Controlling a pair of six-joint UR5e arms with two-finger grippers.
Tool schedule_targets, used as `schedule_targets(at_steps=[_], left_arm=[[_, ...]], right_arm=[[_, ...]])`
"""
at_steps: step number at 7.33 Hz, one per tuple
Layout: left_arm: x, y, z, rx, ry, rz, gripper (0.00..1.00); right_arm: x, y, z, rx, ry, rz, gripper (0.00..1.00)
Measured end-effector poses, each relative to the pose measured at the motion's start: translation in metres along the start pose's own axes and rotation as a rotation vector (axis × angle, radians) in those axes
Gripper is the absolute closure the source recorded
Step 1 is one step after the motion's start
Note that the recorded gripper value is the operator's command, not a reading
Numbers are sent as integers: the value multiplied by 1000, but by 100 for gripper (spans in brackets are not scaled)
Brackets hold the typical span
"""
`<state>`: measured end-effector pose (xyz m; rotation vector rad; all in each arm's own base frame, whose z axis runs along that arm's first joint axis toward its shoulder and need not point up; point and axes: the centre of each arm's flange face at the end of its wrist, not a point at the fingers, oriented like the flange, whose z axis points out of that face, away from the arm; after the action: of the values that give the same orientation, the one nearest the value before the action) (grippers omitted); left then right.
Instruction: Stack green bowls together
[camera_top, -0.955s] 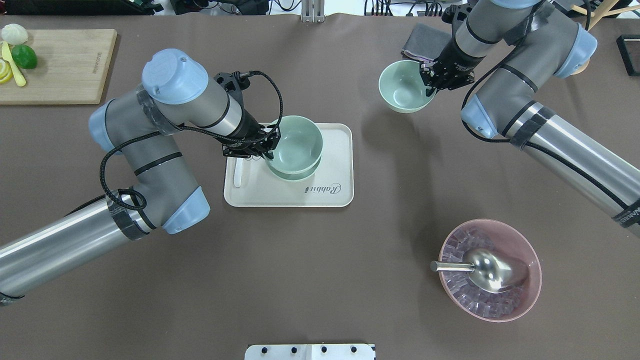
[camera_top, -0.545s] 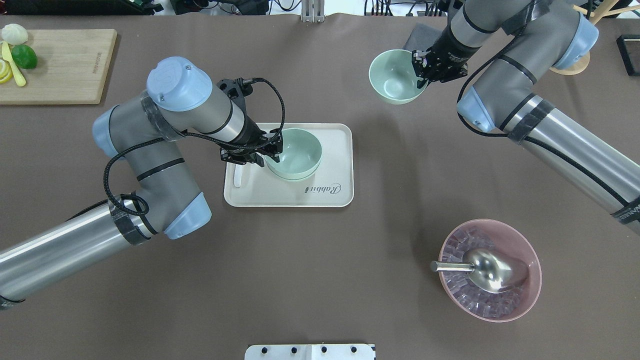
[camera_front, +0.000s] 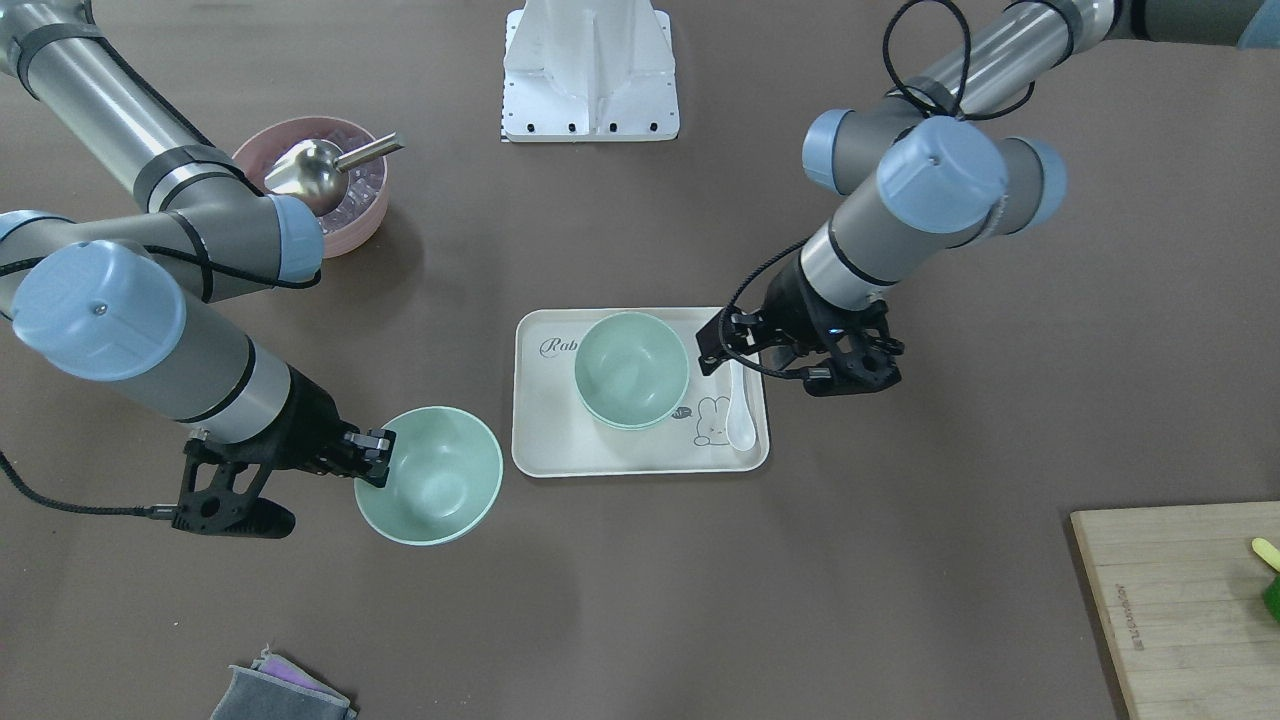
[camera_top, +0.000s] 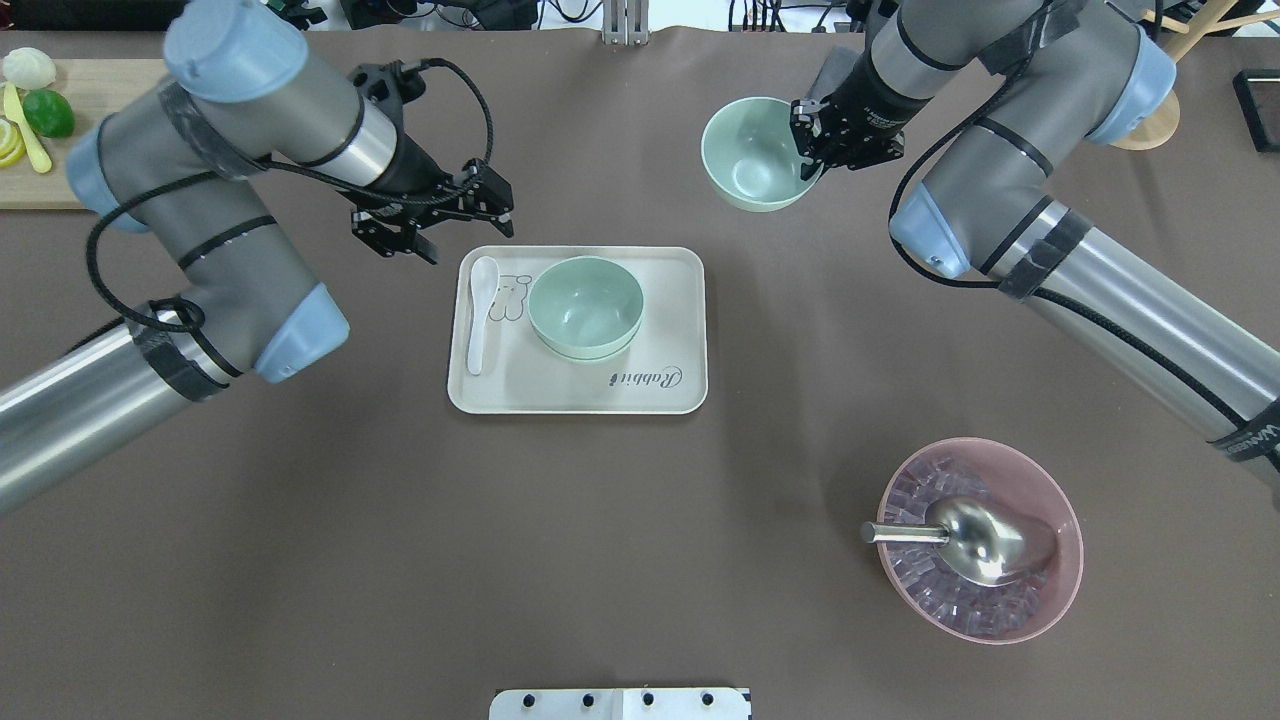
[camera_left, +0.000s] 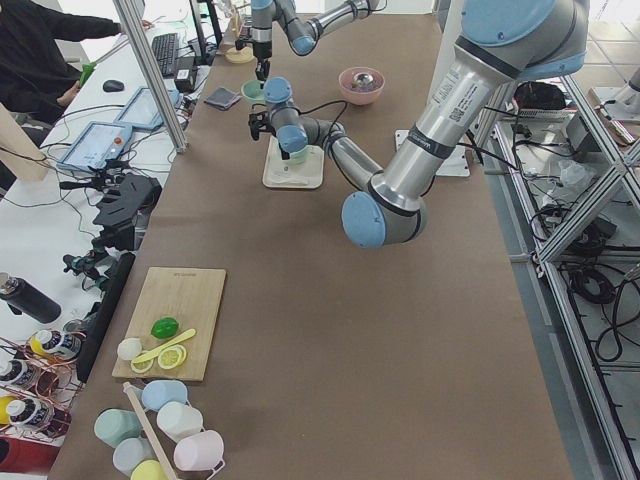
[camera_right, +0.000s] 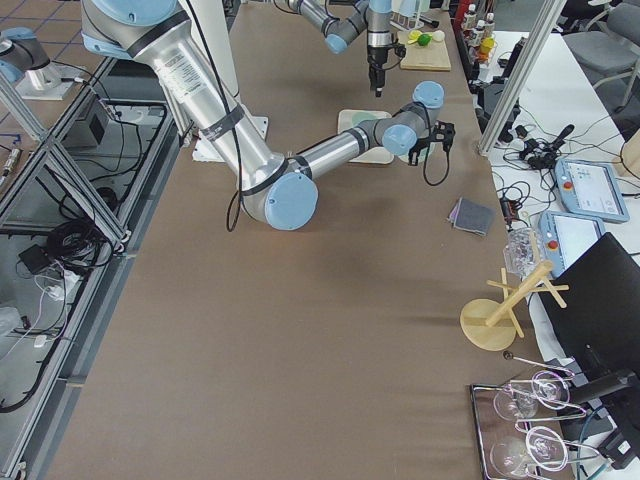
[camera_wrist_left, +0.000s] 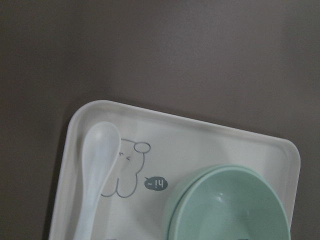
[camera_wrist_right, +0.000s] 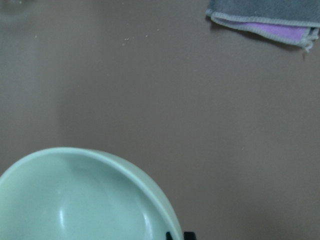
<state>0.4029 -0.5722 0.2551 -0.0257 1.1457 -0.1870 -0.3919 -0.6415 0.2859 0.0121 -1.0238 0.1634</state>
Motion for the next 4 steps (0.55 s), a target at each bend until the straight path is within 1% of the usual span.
schedule_targets(at_steps=[2, 4], left_arm=[[-44, -31, -33, 18, -7, 44, 2], [-92, -59, -69, 25, -10, 112, 2]], right_arm=[[-47, 41, 24, 8, -7, -1, 100], [-88, 76, 42, 9, -18, 2, 100]])
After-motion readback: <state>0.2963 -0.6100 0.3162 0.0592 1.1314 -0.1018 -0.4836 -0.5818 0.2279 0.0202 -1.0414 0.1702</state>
